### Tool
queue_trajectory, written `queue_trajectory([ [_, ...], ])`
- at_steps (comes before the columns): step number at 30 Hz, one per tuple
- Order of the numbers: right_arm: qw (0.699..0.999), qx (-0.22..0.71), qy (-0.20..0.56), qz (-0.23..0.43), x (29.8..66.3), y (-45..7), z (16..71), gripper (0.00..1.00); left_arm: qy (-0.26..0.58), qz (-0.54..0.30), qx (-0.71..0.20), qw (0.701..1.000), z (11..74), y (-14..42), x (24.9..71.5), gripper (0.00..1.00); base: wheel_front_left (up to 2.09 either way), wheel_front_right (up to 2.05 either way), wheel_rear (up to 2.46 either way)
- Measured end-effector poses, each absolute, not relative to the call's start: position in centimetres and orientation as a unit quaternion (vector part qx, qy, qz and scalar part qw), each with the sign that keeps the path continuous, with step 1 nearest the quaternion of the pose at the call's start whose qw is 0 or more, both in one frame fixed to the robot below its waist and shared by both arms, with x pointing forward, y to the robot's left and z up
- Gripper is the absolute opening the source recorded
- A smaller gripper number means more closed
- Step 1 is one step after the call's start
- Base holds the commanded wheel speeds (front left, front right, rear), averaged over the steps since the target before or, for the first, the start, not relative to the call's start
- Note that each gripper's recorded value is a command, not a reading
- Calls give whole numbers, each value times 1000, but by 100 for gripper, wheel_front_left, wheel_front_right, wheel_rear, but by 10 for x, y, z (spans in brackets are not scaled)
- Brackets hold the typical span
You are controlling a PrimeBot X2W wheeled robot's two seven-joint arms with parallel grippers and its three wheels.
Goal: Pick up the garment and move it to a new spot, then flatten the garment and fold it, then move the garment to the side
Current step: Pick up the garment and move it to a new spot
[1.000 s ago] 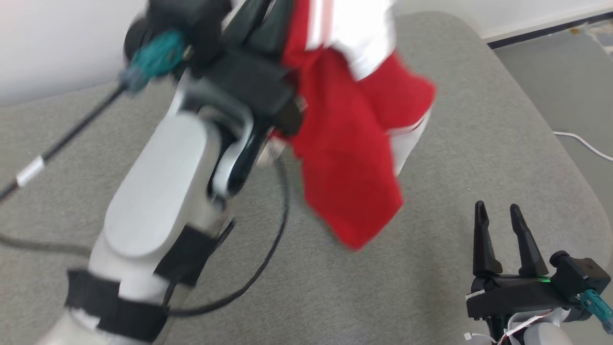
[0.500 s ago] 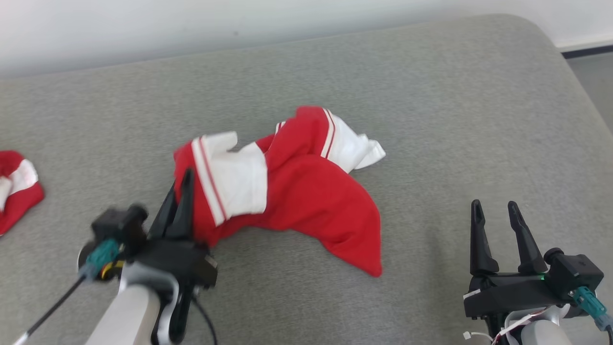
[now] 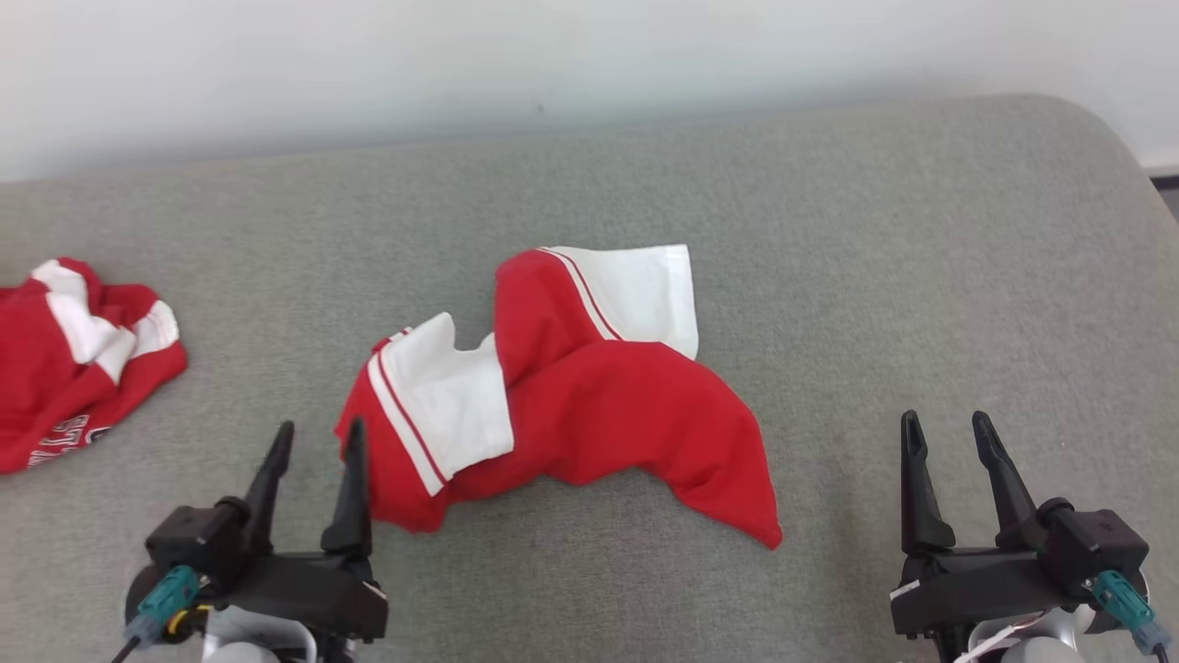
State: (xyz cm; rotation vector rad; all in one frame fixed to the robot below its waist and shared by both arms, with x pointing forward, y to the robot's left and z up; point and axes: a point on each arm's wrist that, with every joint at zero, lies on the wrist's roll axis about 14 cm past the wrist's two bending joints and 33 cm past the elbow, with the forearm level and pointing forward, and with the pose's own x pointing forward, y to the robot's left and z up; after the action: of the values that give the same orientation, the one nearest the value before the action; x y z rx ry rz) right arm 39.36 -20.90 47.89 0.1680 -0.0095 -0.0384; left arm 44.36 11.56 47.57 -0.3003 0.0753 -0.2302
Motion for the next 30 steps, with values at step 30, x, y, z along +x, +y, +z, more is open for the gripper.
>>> queue_trajectory([
  [30,995,88,-24,28,365,-177,495,100,-51,-30,-46,997,522,196,359,100,0,0,0],
])
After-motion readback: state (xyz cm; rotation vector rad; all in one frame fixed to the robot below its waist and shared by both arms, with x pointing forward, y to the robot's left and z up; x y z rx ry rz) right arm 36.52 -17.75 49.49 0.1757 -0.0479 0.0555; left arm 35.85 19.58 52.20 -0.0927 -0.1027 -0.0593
